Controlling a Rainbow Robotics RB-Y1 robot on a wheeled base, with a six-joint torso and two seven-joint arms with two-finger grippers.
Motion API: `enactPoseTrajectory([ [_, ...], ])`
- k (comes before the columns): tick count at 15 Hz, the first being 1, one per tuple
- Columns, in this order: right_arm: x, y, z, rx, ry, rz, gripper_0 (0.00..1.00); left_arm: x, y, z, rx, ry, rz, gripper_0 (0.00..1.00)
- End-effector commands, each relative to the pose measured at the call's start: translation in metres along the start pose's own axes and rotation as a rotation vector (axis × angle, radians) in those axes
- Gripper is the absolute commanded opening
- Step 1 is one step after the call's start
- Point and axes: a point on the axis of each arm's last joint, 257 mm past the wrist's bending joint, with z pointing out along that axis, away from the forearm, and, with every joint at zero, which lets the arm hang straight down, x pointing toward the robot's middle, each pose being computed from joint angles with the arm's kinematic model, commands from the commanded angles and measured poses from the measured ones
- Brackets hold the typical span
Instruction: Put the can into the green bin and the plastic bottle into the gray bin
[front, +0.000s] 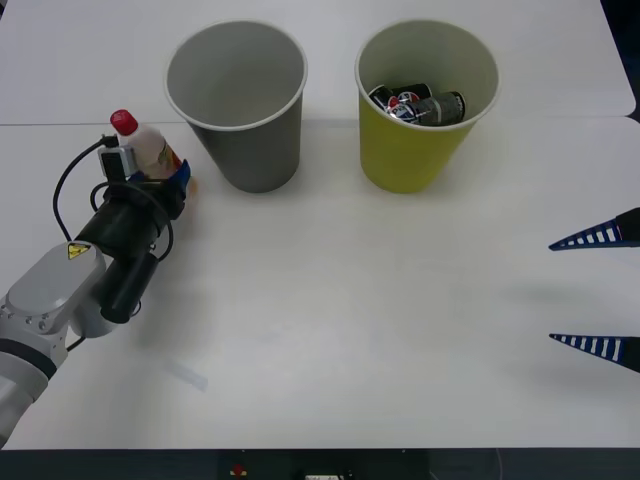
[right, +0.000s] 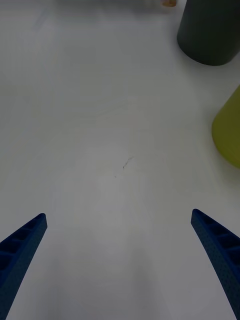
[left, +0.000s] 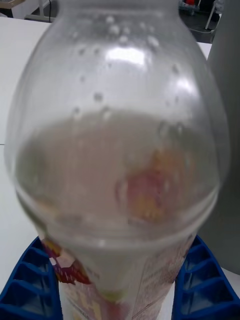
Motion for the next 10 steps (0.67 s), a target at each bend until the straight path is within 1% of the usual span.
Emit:
enactPoseTrajectory([
  [1,0.000,0.000,0.000,0.000,0.000,0.000,1.00,0.000,-0.006,-0.001,0.020,0.002,-0.004,0.00],
  [3,0.000,0.000,0.000,0.000,0.000,0.000,1.00,-0.001,-0.011,-0.004,0.039,-0.002,-0.016,0.00],
  [5,0.000,0.000,0.000,0.000,0.000,0.000,1.00,-0.003,-0.012,-0.012,0.054,-0.007,-0.020,0.00],
  [8,0.000,0.000,0.000,0.000,0.000,0.000,1.00,0.003,-0.010,-0.035,0.120,0.012,-0.013,0.00],
  [10,0.000,0.000,0.000,0.000,0.000,0.000,1.00,0.002,-0.007,-0.053,0.168,0.024,0.008,0.00],
])
